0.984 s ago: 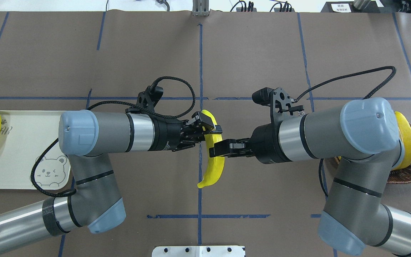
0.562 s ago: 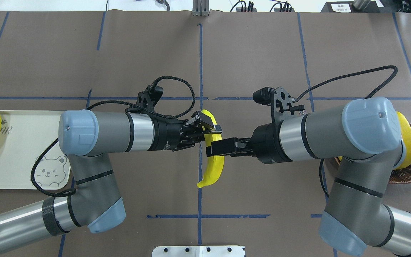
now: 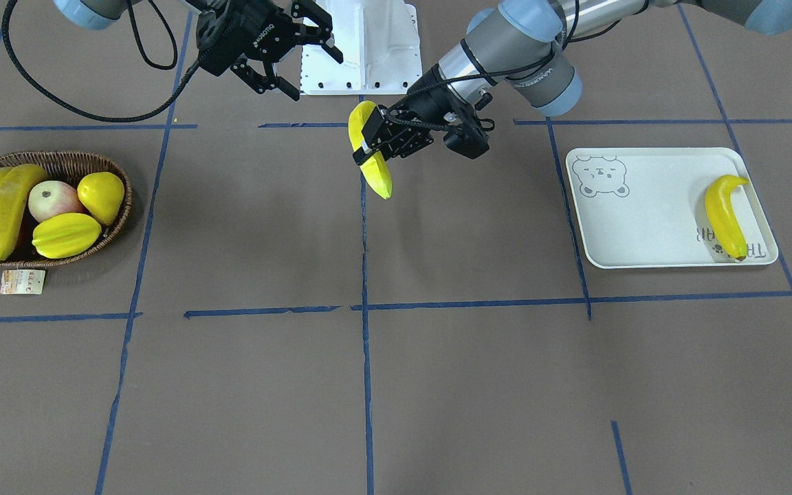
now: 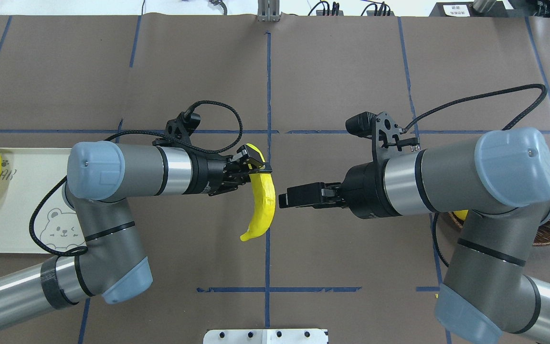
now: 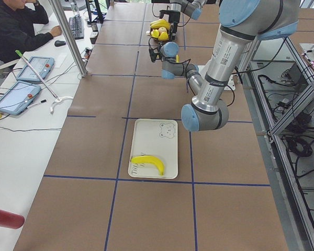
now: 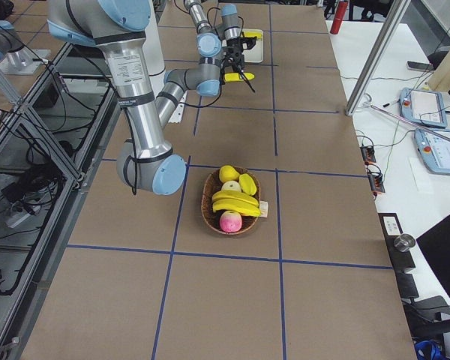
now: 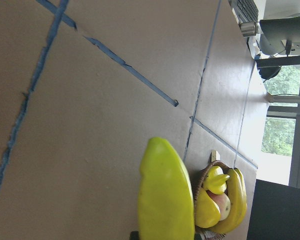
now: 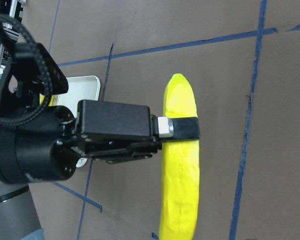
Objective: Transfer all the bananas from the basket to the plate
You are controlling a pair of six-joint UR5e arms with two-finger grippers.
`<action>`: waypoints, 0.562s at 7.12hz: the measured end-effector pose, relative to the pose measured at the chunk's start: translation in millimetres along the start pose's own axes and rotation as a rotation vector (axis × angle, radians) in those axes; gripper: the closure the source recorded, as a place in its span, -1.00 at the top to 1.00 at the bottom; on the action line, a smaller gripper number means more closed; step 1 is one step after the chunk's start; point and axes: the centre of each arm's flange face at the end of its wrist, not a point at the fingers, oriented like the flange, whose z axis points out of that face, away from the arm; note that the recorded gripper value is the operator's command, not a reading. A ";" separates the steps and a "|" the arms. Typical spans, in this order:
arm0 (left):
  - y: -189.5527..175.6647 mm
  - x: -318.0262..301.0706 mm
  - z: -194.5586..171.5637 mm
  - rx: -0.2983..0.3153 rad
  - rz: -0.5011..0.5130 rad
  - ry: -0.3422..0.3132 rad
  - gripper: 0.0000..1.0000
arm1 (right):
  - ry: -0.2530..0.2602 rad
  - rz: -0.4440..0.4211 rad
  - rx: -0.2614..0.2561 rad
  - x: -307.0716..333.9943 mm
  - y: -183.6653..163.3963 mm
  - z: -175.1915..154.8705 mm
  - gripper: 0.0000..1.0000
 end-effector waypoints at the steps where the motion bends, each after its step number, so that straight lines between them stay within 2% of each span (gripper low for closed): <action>1: -21.6 -16.7 -9.8 0.048 0.033 -0.085 -1.00 | 0.020 0.009 0.012 11.1 -4.1 -5.5 1.00; 2: -38.1 -34.7 -27.2 0.087 0.087 -0.188 -1.00 | 0.047 0.022 0.026 26.2 -9.1 -12.6 1.00; 4: -59.5 -86.3 -87.3 0.136 0.168 -0.376 -1.00 | 0.106 0.051 0.050 59.8 -14.0 -30.4 1.00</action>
